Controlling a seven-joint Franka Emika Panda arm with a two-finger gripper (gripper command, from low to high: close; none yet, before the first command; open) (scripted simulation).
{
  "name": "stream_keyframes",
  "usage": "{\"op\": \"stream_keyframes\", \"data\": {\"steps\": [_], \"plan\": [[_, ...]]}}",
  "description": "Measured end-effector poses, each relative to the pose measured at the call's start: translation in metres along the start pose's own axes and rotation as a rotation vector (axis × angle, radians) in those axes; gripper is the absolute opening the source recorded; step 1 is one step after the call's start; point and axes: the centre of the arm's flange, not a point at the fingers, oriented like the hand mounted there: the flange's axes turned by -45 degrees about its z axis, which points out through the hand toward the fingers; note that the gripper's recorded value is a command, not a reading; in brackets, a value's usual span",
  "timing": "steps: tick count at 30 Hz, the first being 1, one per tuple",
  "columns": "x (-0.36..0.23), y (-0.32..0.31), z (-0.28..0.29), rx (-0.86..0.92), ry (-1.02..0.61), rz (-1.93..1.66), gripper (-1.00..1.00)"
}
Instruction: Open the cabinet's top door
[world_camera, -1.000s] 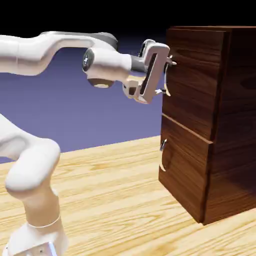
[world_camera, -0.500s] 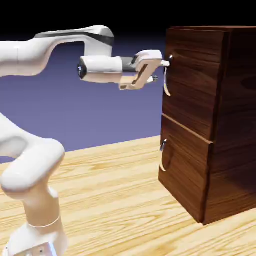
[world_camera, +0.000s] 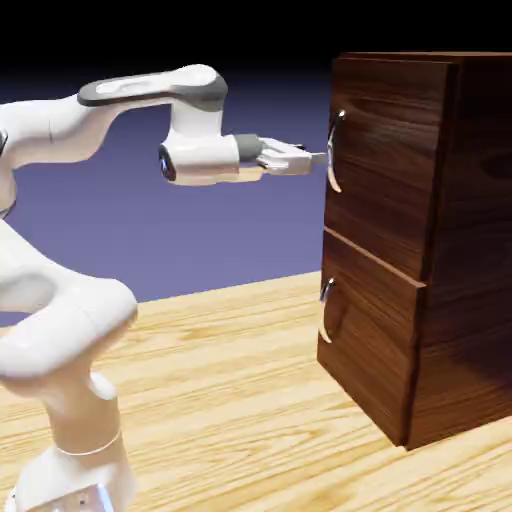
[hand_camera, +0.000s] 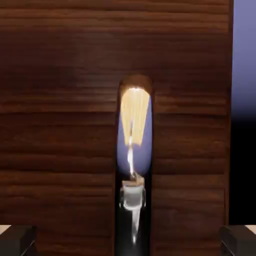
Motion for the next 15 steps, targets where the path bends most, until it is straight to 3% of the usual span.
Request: {"op": "stream_keyframes", "data": {"steps": [3,4,15], "plan": [[0.000,0.000,0.030,0.000,0.000,0.000,0.00],[0.000,-0.001,0.039,0.000,0.000,0.002,-1.00],[0.000,-0.031,-0.005,-0.177,0.000,0.001,-1.00]]}}
